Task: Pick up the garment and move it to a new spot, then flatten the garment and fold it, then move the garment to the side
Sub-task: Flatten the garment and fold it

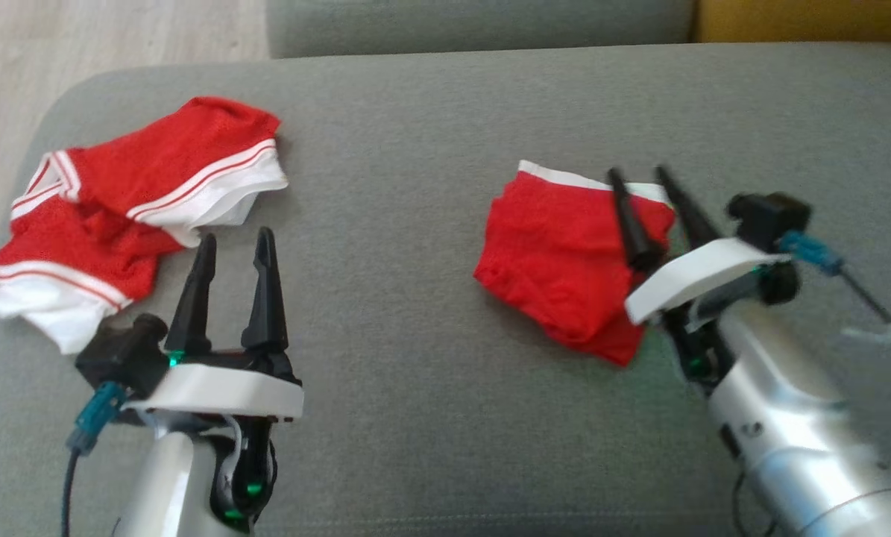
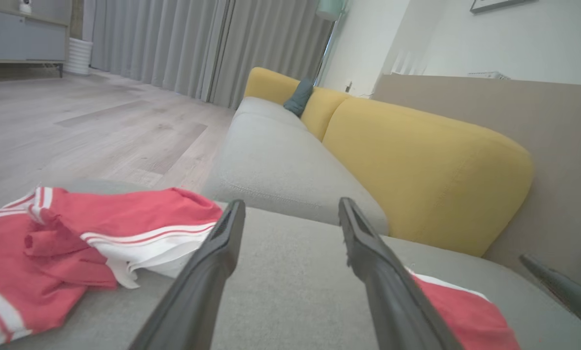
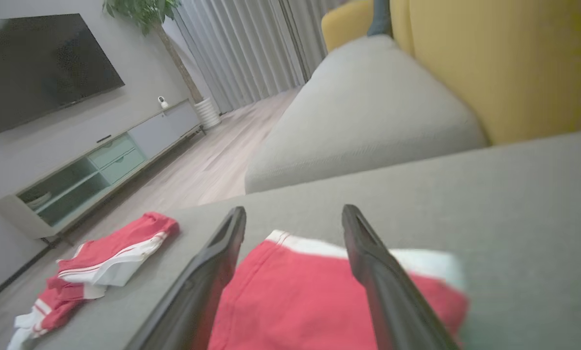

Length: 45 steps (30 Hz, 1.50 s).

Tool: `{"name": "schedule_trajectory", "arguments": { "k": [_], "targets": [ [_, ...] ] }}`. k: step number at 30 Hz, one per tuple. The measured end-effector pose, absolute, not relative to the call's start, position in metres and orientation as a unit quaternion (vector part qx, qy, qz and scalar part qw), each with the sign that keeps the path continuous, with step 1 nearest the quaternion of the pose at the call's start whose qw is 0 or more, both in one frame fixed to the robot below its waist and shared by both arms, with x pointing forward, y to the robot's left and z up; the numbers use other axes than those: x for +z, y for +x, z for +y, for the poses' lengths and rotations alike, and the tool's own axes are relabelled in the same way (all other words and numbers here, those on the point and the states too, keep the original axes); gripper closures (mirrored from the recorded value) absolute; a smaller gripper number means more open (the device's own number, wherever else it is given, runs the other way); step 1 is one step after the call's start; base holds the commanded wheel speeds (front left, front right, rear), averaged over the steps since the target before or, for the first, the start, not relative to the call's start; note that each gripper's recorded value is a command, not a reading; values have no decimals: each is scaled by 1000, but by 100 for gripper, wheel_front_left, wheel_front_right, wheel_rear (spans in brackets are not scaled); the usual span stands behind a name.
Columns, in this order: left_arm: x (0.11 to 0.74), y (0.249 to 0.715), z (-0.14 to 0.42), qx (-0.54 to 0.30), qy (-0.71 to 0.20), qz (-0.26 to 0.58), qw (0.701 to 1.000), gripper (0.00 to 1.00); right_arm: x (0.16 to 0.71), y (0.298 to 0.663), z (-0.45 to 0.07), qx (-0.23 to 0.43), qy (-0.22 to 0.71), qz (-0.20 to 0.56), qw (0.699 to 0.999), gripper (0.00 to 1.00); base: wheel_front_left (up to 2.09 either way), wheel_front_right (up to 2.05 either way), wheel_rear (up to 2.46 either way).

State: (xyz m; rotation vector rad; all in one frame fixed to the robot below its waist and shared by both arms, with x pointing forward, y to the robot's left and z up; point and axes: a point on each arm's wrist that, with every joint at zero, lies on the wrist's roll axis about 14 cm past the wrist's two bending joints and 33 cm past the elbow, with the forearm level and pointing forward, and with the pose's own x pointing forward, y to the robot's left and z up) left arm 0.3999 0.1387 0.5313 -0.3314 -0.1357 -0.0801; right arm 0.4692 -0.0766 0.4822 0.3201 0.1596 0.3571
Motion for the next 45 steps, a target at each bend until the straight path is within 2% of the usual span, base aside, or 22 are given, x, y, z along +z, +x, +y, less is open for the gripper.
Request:
{"name": "schedule_trajectory", "arguments": {
  "k": [6, 14, 22, 35, 36, 37, 38, 45],
  "targets": [
    [551, 405, 121, -69, -172, -93, 978, 0, 534, 475, -129, 135, 100, -22, 986, 0, 0, 0, 0],
    [556, 409, 105, -94, -177, -99, 975, 0, 531, 428, -180, 58, 46, -61, 995, 0, 0, 0, 0],
    [551, 407, 95, -111, -170, -90, 975, 0, 509, 390, -181, 38, 20, -39, 998, 0, 0, 0, 0],
    [538, 399, 101, -103, -165, -72, 978, 0, 510, 403, -158, 67, 18, -43, 997, 0, 0, 0, 0],
    [536, 399, 101, -101, -165, -70, 979, 0, 509, 406, -153, 74, 18, -42, 996, 18, 0, 0, 0],
    [534, 400, 101, -101, -165, -67, 979, 0, 509, 411, -148, 80, 17, -43, 996, 92, 0, 0, 0],
    [532, 400, 103, -98, -164, -65, 979, 0, 510, 417, -142, 89, 16, -46, 995, 100, 0, 0, 0],
    [518, 411, 120, -72, -162, -50, 983, 0, 483, 460, -101, 146, 1, -8, 989, 100, 0, 0, 0]
  ]
}}
